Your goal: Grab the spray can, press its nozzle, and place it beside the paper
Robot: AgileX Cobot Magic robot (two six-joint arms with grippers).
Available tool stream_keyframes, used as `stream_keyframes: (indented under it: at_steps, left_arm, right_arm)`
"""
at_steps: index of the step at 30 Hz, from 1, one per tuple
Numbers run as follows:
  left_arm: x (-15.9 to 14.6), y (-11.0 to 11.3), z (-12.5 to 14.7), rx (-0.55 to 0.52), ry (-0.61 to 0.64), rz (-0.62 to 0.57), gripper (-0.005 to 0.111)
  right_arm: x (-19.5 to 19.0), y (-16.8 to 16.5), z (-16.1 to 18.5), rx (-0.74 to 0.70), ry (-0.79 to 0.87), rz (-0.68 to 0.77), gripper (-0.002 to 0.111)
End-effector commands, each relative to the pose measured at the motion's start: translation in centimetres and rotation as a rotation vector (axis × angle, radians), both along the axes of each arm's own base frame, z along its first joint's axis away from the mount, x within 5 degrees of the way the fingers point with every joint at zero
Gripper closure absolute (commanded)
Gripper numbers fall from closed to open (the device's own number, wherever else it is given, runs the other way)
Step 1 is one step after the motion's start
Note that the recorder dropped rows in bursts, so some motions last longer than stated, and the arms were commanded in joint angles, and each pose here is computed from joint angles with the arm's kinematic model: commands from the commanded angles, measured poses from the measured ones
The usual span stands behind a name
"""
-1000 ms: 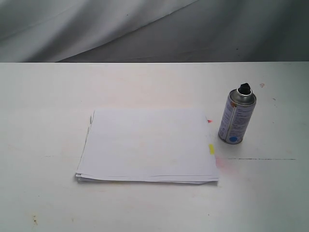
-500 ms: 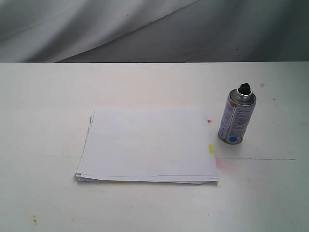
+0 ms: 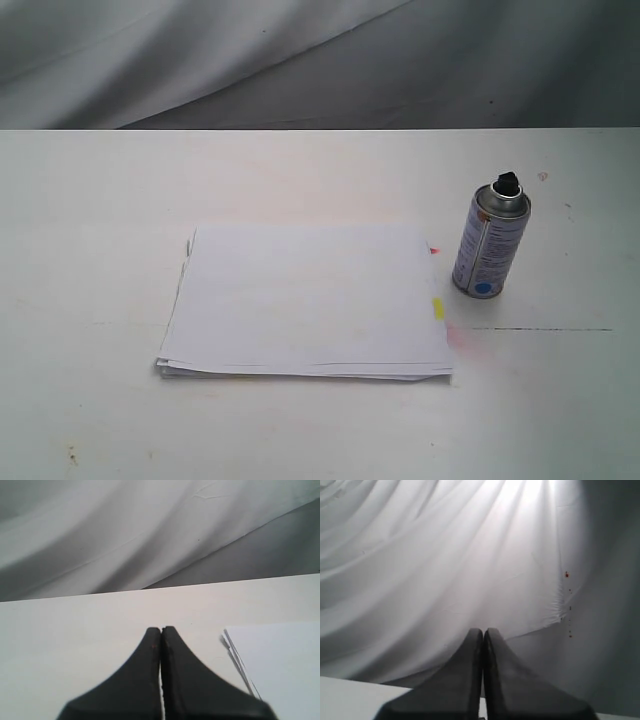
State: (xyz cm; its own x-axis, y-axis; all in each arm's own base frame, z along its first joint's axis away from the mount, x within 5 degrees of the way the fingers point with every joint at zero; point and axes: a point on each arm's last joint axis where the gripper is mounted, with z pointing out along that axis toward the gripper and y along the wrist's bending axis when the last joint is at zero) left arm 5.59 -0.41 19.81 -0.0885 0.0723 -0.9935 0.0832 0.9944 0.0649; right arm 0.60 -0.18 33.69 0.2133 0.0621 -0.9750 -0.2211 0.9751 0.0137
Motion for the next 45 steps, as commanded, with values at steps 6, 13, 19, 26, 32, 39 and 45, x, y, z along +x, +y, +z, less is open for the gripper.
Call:
stream_keyframes:
  at_steps: [6, 13, 19, 26, 32, 39, 45]
  left_arm:
    - [0.0, 0.0, -0.1, -0.004, 0.000, 0.002, 0.107]
    - [0.0, 0.0, -0.1, -0.004, 0.000, 0.002, 0.107]
    - [0.0, 0.0, -0.1, -0.004, 0.000, 0.002, 0.107]
    - [0.0, 0.0, -0.1, -0.002, 0.000, 0.002, 0.107]
    - [0.0, 0.0, -0.1, -0.002, 0.000, 0.002, 0.107]
    - [0.0, 0.0, -0.1, -0.004, 0.000, 0.002, 0.107]
    - [0.0, 0.0, -0.1, -0.004, 0.000, 0.002, 0.107]
  right_arm:
    - [3.7, 1.1, -7.6, -0.092, 0.077, 0.001, 0.108]
    - [4.6, 1.5, -11.2, -0.086, 0.119, 0.021, 0.108]
    - [4.9, 1.6, -12.8, -0.111, 0.157, 0.021, 0.108]
    - [4.9, 1.5, -12.9, -0.116, 0.171, 0.019, 0.108]
    - [4.9, 1.5, -12.9, -0.101, 0.175, 0.022, 0.108]
    - [4.9, 1.5, -12.9, -0.101, 0.175, 0.022, 0.108]
    - [4.9, 1.5, -12.9, -0.101, 0.175, 0.022, 0.108]
